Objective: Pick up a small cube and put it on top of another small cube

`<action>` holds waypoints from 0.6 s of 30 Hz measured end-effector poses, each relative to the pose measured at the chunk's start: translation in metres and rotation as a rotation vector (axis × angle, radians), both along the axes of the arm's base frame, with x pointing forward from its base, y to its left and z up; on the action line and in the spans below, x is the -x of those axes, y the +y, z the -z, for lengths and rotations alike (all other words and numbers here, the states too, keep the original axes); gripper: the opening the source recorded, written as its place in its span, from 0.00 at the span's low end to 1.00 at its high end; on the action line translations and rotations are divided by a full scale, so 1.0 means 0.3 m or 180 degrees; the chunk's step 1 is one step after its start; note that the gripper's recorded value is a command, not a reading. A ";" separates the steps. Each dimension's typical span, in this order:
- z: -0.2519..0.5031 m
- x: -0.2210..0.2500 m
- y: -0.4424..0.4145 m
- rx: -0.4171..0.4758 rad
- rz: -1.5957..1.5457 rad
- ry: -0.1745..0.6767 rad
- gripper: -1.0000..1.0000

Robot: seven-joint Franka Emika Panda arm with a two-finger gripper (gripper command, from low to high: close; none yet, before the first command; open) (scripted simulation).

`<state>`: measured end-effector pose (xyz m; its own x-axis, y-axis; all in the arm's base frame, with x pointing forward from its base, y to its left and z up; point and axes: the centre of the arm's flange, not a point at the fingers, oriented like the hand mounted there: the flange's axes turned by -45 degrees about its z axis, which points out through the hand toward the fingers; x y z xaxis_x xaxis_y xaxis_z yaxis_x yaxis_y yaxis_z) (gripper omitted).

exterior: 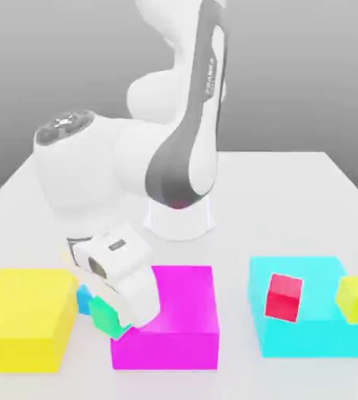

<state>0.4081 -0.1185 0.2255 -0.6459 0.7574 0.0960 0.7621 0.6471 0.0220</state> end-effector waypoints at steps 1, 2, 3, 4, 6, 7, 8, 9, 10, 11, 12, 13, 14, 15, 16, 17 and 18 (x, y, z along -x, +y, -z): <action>0.000 0.000 0.000 0.0001 0.0000 0.0002 0.00; 0.000 0.000 0.000 0.0003 0.0000 0.0004 0.00; 0.000 0.000 0.000 0.0004 0.0000 0.0006 0.00; 0.000 0.000 0.000 0.0005 -0.0001 0.0008 0.00; 0.000 0.001 0.000 0.0008 -0.0001 0.0011 0.00; 0.000 0.001 0.000 0.0009 -0.0001 0.0013 0.00; 0.001 0.001 0.000 0.0010 -0.0001 0.0015 0.00; 0.001 0.001 0.000 0.0012 -0.0001 0.0017 0.00; 0.001 0.001 0.000 0.0013 -0.0002 0.0019 0.00; 0.001 0.001 0.000 0.0014 -0.0002 0.0021 0.00; 0.001 0.001 0.000 0.0016 -0.0002 0.0023 0.00; 0.001 0.002 0.000 0.0017 -0.0002 0.0025 0.00; 0.001 0.002 0.000 0.0018 -0.0002 0.0027 0.00; 0.001 0.002 0.000 0.0020 -0.0002 0.0029 0.00; 0.001 0.002 0.000 0.0021 -0.0003 0.0030 0.00; 0.001 0.002 0.000 0.0022 -0.0003 0.0032 0.00; 0.001 0.002 0.000 0.0024 -0.0003 0.0034 0.00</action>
<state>0.4075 -0.1185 0.2251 -0.6456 0.7575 0.0973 0.7616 0.6480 0.0089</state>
